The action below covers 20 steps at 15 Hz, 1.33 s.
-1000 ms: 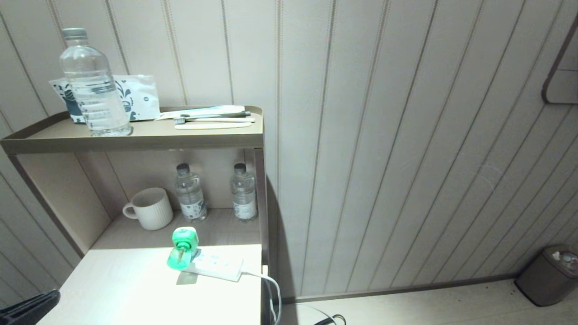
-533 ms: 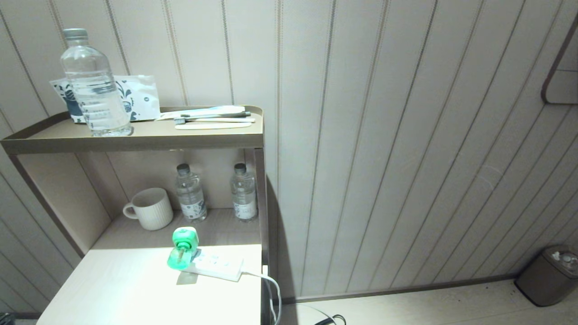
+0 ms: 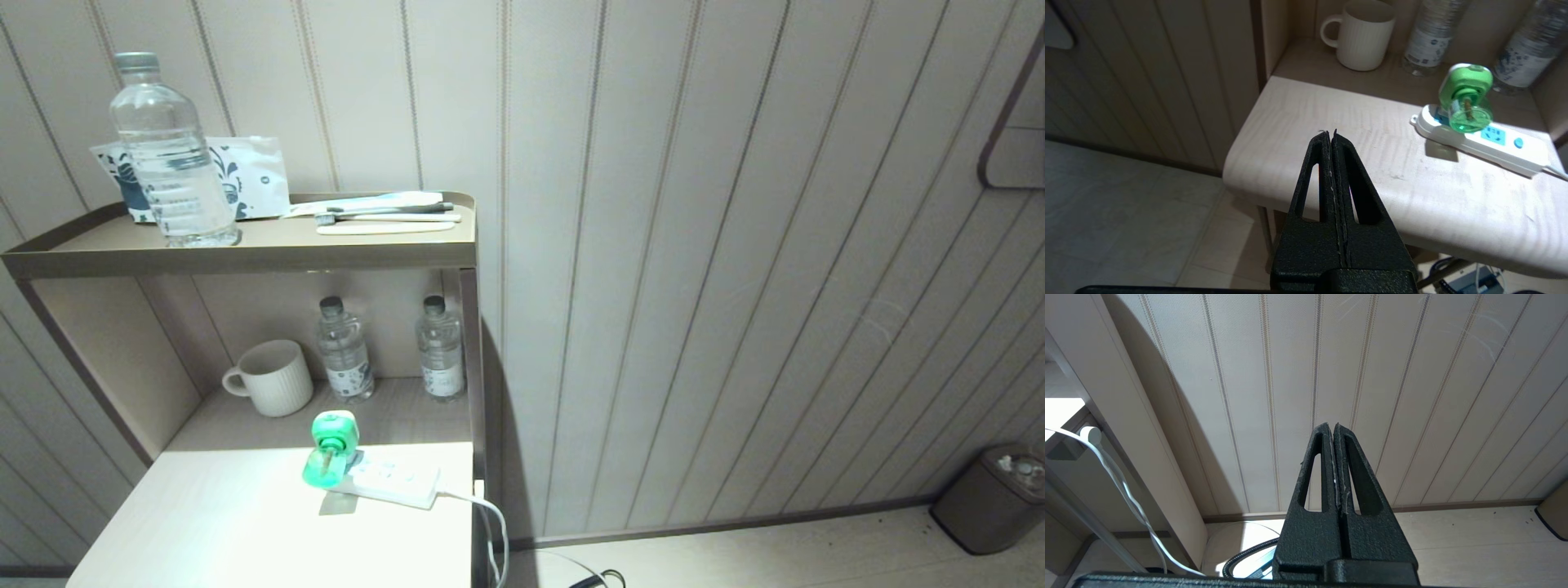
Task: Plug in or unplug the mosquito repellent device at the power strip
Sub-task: Hold the socket with your right hand and unplug it with your left hand
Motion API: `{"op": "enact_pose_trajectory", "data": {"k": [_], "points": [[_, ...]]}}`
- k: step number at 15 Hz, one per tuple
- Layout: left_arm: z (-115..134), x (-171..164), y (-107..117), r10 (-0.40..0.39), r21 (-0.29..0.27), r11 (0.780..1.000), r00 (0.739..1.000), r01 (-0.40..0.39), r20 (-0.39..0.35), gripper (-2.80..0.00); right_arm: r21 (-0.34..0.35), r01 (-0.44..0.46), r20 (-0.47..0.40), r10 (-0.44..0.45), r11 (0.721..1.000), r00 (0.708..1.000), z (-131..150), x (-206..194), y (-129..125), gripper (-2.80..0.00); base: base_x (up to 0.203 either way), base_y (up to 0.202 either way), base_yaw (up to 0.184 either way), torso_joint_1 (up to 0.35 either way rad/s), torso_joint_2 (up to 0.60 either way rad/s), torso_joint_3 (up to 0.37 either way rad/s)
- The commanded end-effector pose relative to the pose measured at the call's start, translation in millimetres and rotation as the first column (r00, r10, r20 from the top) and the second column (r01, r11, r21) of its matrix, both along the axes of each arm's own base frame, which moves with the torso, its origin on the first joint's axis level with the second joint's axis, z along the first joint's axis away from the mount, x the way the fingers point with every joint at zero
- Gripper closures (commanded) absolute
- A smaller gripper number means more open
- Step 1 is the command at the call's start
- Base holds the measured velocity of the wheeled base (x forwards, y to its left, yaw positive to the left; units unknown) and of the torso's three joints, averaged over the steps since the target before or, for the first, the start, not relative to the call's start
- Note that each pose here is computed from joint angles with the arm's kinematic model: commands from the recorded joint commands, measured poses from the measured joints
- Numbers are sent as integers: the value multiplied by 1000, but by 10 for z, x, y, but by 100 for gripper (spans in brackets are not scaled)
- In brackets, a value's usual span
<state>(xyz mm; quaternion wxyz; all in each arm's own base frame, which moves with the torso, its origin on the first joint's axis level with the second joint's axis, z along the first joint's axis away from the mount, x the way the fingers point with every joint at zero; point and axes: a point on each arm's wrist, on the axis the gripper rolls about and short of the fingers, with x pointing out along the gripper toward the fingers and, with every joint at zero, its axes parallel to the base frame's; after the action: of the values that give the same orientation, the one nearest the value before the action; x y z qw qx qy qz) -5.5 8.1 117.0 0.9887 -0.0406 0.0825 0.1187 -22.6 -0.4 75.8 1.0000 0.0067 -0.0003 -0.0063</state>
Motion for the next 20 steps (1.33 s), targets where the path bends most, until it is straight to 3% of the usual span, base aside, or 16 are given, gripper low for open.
{"op": "enact_pose_trajectory", "data": {"k": [1,2,4,5,8,11,20], "points": [[-14,-15,1,56,3,998,998,-56,4,0,0,0,0,0,1000,1000,0,1,0,0,0,0,0,0,0,0],[-23,-67,1,71,10,997,997,-71,38,0,0,0,0,0,1000,1000,0,1,0,0,0,0,0,0,0,0],[-129,-230,-9,31,77,996,993,-40,113,0,-2,0,1,0,1000,1000,0,-1,0,0,0,0,0,0,0,0],[-228,-267,-18,6,99,995,994,-17,111,0,0,0,-2,0,1000,1000,-1,1,0,0,0,0,0,0,0,0],[-337,-260,-41,-68,77,995,995,62,76,0,9,1,-3,-1,1000,1000,-3,1,0,0,0,0,0,0,0,0],[-373,-247,-71,-196,35,980,978,194,68,0,13,1,-3,-1,1000,1000,-3,1,0,0,0,0,0,0,0,0],[-378,-246,-64,-161,9,987,985,161,69,0,16,6,-3,-6,1000,1000,-3,1,-2,0,0,0,0,0,0,0]]}}
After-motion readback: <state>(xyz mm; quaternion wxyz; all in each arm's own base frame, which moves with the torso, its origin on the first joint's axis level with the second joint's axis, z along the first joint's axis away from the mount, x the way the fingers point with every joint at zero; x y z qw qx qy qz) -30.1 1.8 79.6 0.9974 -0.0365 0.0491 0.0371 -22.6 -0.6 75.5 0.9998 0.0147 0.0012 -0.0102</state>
